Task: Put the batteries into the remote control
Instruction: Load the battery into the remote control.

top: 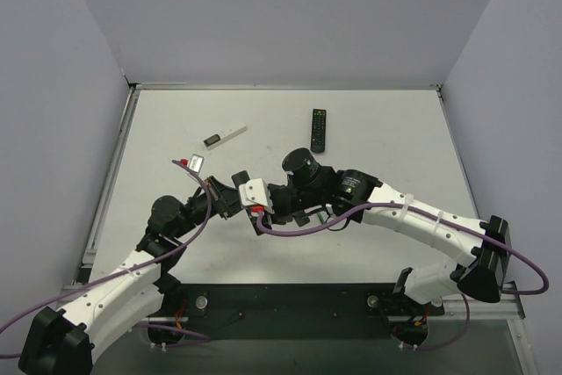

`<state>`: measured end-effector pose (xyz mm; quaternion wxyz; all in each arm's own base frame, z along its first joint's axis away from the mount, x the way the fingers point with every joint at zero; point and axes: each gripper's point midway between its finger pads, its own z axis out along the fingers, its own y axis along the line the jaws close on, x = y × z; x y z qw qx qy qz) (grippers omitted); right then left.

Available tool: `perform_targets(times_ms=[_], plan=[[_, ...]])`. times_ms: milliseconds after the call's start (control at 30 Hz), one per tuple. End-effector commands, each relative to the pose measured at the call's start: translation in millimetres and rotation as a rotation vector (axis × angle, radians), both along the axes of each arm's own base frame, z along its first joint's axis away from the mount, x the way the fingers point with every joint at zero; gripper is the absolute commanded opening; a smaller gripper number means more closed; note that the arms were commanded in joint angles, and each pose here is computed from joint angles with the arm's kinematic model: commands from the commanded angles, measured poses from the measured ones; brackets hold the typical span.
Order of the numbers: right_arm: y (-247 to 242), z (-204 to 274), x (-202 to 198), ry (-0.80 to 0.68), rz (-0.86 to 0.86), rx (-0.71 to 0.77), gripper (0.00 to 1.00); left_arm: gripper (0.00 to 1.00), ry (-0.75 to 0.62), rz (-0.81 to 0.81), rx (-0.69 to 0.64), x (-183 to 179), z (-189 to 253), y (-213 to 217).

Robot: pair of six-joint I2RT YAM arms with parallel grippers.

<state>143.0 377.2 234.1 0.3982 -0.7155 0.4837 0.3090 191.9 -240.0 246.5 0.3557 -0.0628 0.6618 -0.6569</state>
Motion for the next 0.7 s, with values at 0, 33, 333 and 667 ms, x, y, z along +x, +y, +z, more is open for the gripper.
perform_targets(times_ms=[0, 33, 333, 667], plan=[[4, 9, -3, -0.007, 0.043, 0.031, 0.22, 0.0, -0.087, -0.006, -0.061, -2, 35, 1], [3, 7, -3, -0.004, 0.041, 0.028, 0.22, 0.0, -0.088, -0.007, -0.067, -3, 36, 1], [-4, -12, -8, 0.038, 0.027, 0.008, 0.16, 0.0, -0.098, 0.019, -0.19, -3, 58, 8], [-10, -34, -7, 0.074, -0.063, 0.046, 0.11, 0.0, -0.132, 0.081, -0.297, -2, 84, 22]])
